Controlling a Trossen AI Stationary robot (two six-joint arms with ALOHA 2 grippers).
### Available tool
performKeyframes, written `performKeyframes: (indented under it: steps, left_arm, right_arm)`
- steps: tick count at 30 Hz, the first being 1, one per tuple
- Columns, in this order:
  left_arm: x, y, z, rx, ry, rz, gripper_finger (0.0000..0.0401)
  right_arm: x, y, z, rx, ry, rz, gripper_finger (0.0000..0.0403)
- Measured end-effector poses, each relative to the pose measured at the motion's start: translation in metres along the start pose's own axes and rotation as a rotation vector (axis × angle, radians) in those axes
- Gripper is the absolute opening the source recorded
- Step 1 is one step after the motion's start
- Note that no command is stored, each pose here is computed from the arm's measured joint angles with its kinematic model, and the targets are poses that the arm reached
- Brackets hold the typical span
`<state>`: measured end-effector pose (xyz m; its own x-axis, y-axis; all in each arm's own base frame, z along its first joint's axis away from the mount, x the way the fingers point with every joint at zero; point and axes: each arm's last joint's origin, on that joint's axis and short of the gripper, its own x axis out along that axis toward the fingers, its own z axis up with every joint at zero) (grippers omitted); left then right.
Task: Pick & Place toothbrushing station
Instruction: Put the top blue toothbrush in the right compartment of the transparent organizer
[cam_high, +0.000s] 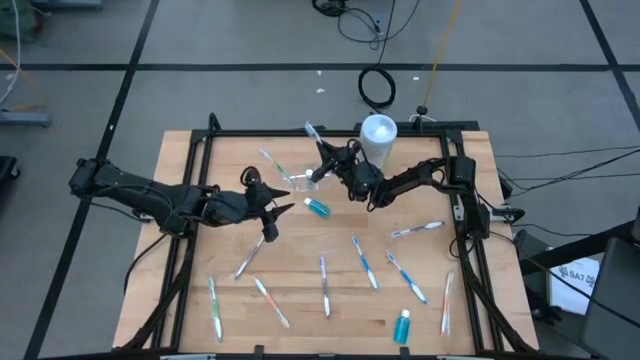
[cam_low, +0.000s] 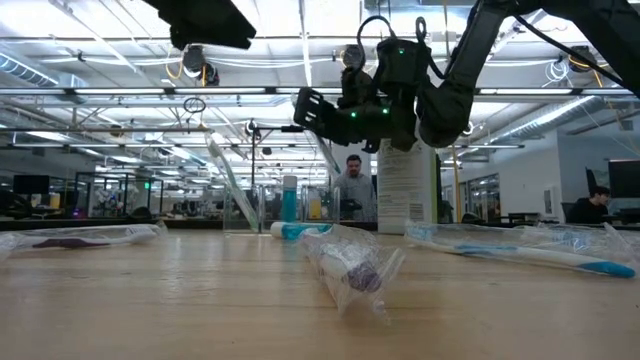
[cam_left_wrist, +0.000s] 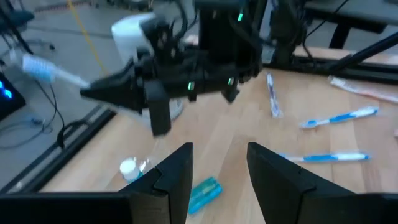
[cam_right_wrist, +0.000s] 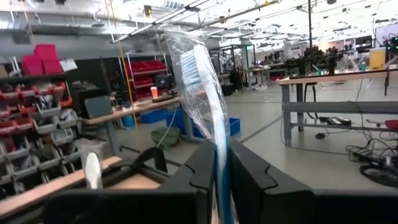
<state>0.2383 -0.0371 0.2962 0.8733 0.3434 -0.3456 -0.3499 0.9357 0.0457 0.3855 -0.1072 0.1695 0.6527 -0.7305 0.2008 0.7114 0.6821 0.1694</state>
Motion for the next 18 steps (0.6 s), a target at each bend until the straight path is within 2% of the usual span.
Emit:
performKeyframes:
  steps: [3,7,13,18]
  left_arm:
    - [0.000,-0.001,0.003,0.024,-0.032,-0.005,0.0159]
    - [0.000,0.000,0.010,0.056,-0.091,-0.006,0.0159]
    - [0.002,0.004,0.017,0.069,-0.144,0.015,0.0159]
    - [0.005,0.010,0.018,0.067,-0.148,0.040,0.0159]
  right_arm:
    - [0.001,-0.001,0.001,-0.008,-0.008,-0.002,0.0022]
    - [0.013,0.002,0.010,0.041,-0.034,-0.002,0.0022]
    - [0.028,0.012,0.023,-0.029,-0.052,0.029,0.0022]
    - [0.029,0.011,0.019,-0.026,-0.015,0.018,0.0022]
